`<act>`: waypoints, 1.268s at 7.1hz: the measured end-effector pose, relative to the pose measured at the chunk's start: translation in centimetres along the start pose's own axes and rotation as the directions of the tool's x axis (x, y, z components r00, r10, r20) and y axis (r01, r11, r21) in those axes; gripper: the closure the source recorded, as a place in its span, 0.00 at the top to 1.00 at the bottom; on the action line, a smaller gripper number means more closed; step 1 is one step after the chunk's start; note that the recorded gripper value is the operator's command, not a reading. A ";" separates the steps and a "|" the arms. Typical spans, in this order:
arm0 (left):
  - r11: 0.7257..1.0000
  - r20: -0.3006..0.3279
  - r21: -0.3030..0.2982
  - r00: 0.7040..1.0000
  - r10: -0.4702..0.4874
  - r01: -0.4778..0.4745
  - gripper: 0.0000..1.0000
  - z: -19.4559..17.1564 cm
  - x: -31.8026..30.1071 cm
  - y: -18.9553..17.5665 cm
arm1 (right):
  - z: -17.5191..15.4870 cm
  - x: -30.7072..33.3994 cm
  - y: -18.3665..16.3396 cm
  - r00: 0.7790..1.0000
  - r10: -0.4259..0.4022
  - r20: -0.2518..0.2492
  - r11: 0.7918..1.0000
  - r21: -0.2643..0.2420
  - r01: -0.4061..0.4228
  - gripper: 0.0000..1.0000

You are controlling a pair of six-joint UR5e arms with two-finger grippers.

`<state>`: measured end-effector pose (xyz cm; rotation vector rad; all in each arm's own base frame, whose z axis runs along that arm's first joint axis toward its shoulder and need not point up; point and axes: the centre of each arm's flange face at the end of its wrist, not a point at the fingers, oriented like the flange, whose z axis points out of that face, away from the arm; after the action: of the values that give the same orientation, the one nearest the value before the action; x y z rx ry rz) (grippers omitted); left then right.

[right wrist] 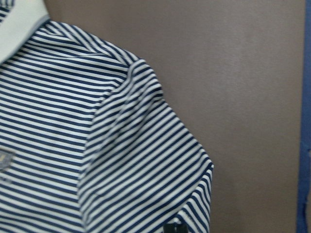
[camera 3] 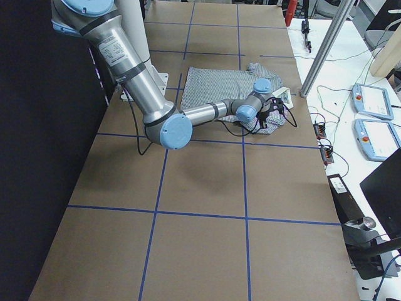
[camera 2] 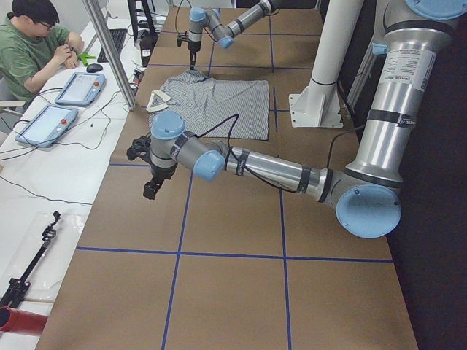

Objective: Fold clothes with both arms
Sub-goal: 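Move the right gripper toward the sleeve nearest it and grasp it, then fold the grasped sleeve inward toward the collar with the right gripper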

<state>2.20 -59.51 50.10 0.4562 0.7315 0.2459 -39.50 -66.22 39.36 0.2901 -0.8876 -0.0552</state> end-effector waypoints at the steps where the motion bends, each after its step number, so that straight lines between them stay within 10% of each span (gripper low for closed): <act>1: 1.000 0.000 -0.001 1.000 0.000 0.000 1.00 0.0 0.0 0.1 | -1.0 -2.6 -0.4 0.999 -0.024 0.038 1.000 0.008 0.024 0.00; 3: 1.000 0.001 -0.004 1.000 -0.002 0.002 1.00 0.1 -0.2 0.3 | -1.3 -9.9 -0.3 0.991 -0.089 0.096 0.996 0.016 0.088 0.00; 7: 1.000 0.002 -0.008 1.000 -0.007 0.007 1.00 0.3 -0.4 0.3 | 1.5 -17.3 -3.3 0.993 -0.110 0.033 0.993 0.050 0.109 0.04; 8: 1.000 0.002 -0.007 1.000 -0.006 0.006 1.00 0.3 -0.3 0.2 | 1.7 -17.3 -3.6 0.994 -0.107 0.021 0.993 0.056 0.106 0.76; 9: 1.000 0.001 -0.006 1.000 -0.005 0.005 1.00 0.3 -0.2 0.0 | 1.8 -17.3 -3.7 0.994 -0.105 0.015 0.993 0.063 0.104 1.00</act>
<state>2.26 -59.65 50.44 0.4490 0.7303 0.2427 -51.54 -67.31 26.29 0.3942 -0.8925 -0.1272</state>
